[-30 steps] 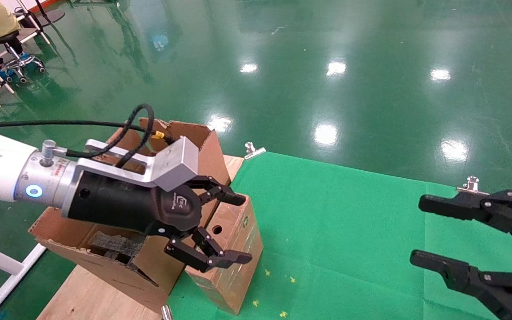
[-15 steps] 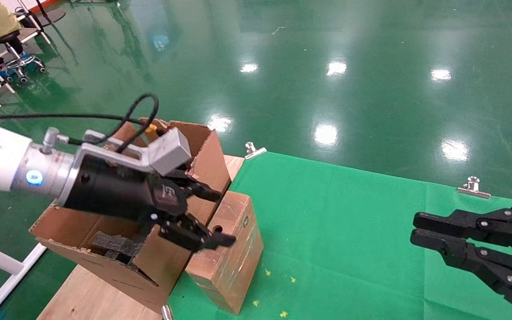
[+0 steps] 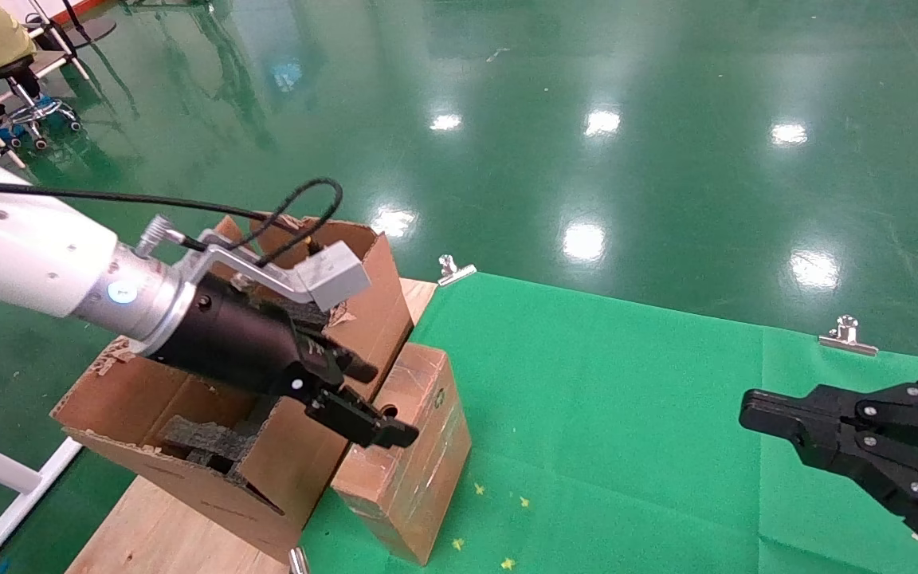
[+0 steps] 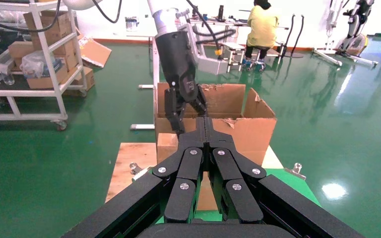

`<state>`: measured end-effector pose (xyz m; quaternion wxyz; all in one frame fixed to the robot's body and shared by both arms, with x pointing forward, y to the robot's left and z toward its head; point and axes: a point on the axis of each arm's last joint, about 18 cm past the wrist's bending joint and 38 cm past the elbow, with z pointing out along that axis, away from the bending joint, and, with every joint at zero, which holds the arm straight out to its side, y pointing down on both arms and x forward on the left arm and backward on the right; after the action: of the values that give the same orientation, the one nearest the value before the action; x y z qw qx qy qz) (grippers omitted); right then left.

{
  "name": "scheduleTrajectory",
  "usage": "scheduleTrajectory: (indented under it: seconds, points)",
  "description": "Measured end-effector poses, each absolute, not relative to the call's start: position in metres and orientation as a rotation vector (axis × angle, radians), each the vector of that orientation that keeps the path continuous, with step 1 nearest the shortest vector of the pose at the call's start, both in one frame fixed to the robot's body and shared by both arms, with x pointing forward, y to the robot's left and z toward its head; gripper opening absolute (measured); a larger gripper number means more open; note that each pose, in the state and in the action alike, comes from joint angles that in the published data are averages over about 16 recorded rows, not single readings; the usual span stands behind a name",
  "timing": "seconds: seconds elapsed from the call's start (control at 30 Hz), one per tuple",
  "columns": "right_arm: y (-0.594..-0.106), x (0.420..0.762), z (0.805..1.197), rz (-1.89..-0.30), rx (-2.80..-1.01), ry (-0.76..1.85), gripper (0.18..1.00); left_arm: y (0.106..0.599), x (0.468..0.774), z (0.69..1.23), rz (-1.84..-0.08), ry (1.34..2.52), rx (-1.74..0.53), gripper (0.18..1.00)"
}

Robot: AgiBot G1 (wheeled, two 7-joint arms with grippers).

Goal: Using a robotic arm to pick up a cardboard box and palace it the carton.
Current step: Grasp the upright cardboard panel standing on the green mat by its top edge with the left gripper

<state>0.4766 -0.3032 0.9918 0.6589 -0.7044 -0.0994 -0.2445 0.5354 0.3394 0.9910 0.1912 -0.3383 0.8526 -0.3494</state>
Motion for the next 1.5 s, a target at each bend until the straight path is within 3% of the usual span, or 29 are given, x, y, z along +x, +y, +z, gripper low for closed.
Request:
scheduleTrajectory:
  seconds: [0.8, 1.2, 1.5]
  points:
    - [-0.303, 0.477, 0.992, -0.554, -1.595, -0.225, 0.217, 0.316, 0.549, 0.974, -0.827, 2.441, -1.096, 1.000]
    - [-0.303, 0.477, 0.992, -0.554, -1.595, -0.224, 0.359, 0.314, 0.552, 0.973, -0.808, 2.443, -1.093, 0.959]
    - [-0.303, 0.477, 0.992, -0.554, -1.594, -0.224, 0.561, 0.315, 0.551, 0.973, -0.816, 2.441, -1.095, 0.853]
